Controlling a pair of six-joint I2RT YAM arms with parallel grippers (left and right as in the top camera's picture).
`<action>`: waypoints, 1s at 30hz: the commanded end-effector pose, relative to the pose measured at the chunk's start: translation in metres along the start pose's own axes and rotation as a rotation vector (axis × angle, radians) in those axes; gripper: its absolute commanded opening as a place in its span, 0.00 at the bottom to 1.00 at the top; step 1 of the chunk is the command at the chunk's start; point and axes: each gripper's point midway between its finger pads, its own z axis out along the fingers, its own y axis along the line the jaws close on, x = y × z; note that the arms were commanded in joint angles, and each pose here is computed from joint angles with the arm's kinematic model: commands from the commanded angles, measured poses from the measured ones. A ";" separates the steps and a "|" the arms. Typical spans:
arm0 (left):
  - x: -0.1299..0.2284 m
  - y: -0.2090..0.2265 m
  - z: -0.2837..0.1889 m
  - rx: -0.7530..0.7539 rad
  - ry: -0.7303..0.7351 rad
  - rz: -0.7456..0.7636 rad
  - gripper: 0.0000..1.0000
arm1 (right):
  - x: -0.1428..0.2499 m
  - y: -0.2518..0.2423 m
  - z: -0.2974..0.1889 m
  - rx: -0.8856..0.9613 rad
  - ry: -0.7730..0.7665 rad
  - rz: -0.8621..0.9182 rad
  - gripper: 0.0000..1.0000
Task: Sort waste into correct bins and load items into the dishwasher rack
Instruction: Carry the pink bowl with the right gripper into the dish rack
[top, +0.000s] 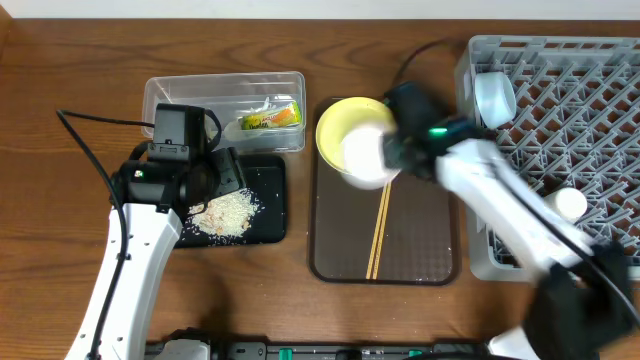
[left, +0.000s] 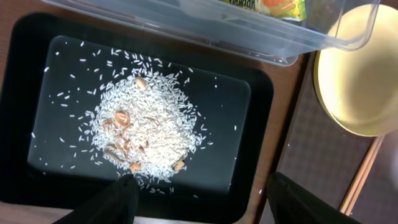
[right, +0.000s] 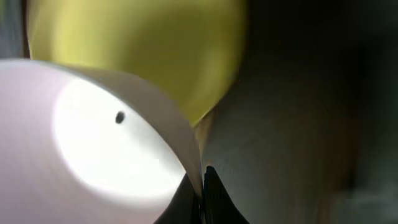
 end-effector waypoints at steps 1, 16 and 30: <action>0.001 0.004 0.002 -0.017 0.004 -0.017 0.69 | -0.061 -0.080 -0.054 0.278 -0.273 0.025 0.01; 0.001 0.004 0.002 -0.017 0.004 -0.017 0.69 | -0.145 -0.271 -0.111 0.904 -0.544 0.078 0.01; 0.001 0.004 0.002 -0.017 0.004 -0.017 0.69 | -0.145 -0.336 -0.060 1.235 -0.417 0.008 0.01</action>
